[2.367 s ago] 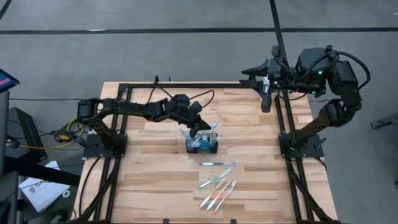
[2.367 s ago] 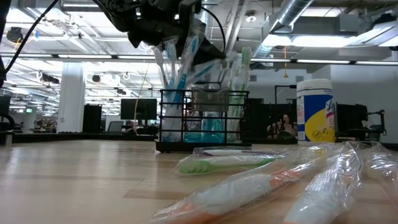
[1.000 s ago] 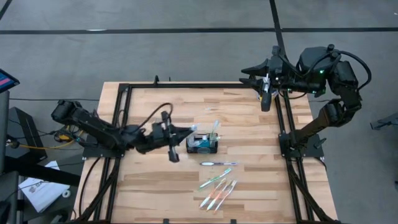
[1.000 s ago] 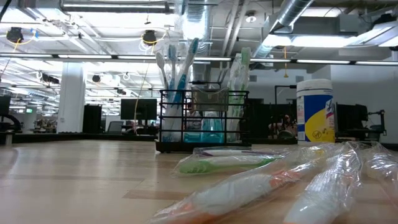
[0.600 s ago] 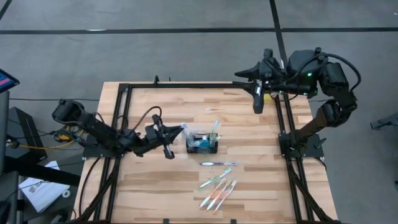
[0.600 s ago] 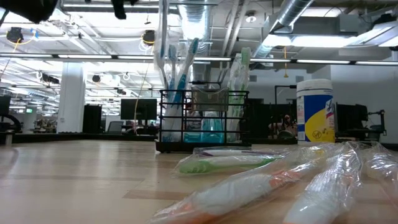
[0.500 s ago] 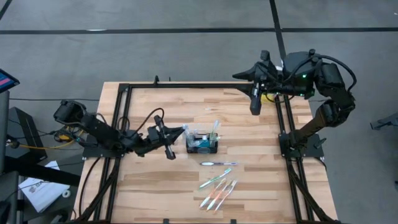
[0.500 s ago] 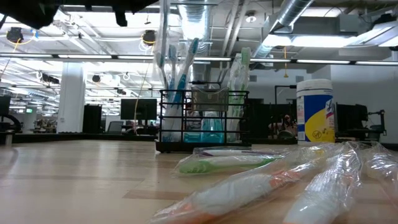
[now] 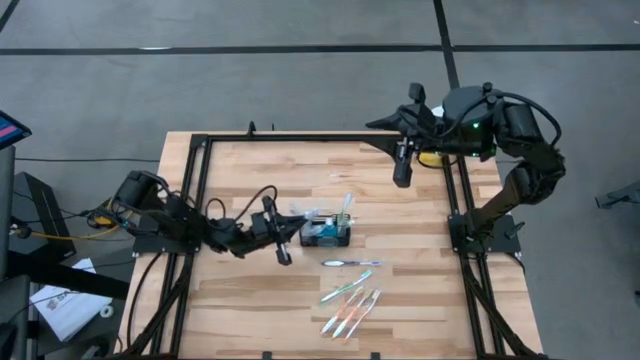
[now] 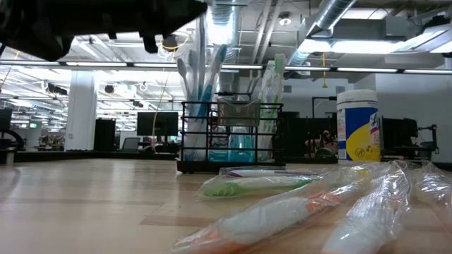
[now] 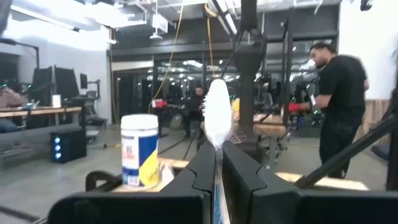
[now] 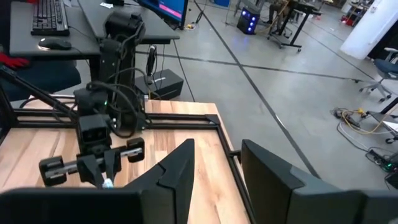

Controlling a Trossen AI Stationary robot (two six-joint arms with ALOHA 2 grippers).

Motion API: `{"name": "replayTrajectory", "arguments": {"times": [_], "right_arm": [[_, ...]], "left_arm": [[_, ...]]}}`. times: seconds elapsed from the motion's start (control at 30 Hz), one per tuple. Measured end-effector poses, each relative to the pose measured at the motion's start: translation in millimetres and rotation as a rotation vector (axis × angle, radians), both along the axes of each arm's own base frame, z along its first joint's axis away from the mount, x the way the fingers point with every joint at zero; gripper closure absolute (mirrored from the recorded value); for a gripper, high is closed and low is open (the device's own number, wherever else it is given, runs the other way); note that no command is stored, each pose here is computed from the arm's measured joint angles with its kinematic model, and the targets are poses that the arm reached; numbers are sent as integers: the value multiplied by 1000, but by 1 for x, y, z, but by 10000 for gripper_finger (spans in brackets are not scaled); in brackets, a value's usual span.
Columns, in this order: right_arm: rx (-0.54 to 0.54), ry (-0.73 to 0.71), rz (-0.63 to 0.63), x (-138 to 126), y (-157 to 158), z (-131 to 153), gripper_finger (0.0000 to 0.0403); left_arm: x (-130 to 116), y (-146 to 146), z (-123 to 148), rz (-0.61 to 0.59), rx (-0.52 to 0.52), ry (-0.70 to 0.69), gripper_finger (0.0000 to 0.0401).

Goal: Pick & Place toothbrushing station
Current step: Put the blue toothbrush into the black wire organizer

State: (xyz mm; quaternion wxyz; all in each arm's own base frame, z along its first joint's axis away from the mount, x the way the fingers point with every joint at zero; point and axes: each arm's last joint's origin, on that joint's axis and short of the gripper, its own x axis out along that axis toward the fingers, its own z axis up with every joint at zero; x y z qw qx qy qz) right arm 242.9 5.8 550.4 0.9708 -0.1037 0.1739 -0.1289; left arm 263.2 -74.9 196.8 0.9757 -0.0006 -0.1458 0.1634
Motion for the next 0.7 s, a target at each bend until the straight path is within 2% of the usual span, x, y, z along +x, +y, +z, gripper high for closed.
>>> {"name": "replayTrajectory", "arguments": {"times": [0.33, 0.7], "right_arm": [[-17, 13, 21, -1, 0, 0, 280], [-1, 20, 67, -1, 2, -1, 280]], "left_arm": [[4, -1, -17, 25, 14, 67, 396], [12, -3, -59, 13, -81, 158, 396]]}}
